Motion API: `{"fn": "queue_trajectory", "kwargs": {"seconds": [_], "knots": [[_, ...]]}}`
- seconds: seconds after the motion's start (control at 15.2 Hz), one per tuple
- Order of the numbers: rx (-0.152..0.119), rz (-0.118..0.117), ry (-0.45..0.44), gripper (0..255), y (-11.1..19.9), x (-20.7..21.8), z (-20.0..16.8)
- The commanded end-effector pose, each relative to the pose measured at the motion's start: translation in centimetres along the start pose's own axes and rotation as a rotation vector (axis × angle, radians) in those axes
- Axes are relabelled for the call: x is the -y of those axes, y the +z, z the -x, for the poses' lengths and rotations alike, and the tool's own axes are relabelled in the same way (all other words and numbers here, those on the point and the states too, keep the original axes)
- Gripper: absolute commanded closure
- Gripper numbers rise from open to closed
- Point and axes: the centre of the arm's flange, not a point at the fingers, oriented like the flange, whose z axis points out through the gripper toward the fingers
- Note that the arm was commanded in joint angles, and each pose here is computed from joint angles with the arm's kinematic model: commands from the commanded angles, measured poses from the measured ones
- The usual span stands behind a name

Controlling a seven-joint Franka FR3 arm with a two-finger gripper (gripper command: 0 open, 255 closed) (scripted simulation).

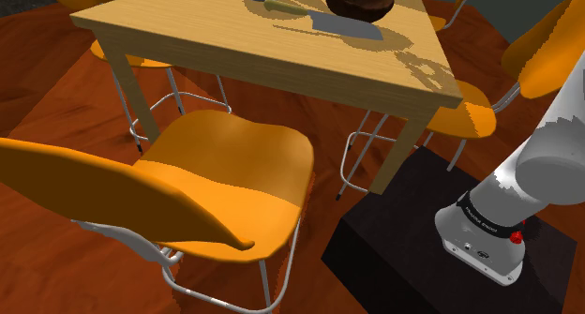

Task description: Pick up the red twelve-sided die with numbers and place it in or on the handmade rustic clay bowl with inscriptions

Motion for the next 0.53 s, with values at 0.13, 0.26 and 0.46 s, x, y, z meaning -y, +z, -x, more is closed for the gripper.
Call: {"fn": "queue_trajectory", "kwargs": {"seconds": [0.13, 0.26, 0.46], "knots": [[-0.001, 0.0, 0.0, 255, 2.1, 0.1, 0.0], [-0.001, 0.0, 0.0, 255, 3.1, 0.1, 0.0], [-0.001, 0.0, 0.0, 255, 5.1, 0.2, 0.0]]}}
